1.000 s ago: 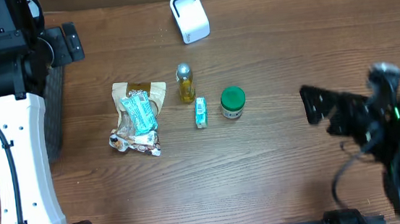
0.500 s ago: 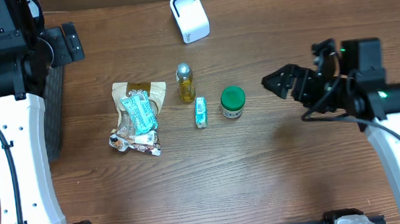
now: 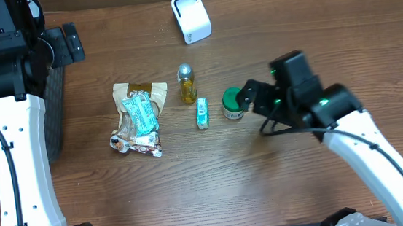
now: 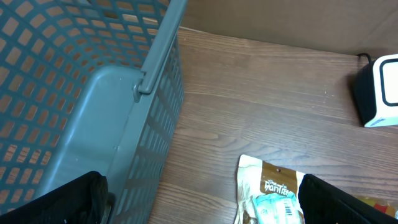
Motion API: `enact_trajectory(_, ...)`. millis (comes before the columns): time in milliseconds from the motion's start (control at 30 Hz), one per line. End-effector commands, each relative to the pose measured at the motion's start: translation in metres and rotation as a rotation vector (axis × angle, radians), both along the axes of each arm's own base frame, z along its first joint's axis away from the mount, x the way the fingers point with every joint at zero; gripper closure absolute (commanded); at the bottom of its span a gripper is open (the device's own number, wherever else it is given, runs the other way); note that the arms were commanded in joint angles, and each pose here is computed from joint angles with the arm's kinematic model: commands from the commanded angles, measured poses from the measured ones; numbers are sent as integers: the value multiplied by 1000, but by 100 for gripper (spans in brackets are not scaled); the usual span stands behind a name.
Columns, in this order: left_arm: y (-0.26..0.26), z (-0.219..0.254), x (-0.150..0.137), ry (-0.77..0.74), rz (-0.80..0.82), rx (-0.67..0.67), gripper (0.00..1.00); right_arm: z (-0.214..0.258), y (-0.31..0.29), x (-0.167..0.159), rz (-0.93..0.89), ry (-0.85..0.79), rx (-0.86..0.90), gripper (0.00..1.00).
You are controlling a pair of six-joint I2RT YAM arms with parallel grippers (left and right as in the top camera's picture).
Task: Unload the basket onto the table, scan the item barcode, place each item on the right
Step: 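Lower the right gripper over the jar lid, then close the right gripper around the green-lidded jar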
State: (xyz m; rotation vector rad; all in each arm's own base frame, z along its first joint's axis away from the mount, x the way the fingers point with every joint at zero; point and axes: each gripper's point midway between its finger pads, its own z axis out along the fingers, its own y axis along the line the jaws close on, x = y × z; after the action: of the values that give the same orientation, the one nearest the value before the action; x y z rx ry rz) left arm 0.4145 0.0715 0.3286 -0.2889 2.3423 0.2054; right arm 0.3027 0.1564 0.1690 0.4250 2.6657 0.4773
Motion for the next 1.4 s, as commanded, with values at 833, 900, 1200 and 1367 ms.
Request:
enact_trajectory(833, 0, -1, 1, 6, -13, 9, 0, 37, 17, 40, -71, 63, 8, 0)
enact_trajectory(900, 0, -1, 1, 6, -12, 9, 0, 47, 15, 41, -76, 69, 0, 0)
enact_trajectory(1200, 0, -1, 1, 6, -12, 9, 1, -13, 19, 41, -73, 243, -90, 0)
enact_trajectory(1367, 0, -1, 1, 6, -12, 9, 0, -45, 26, 45, -69, 307, -124, 0)
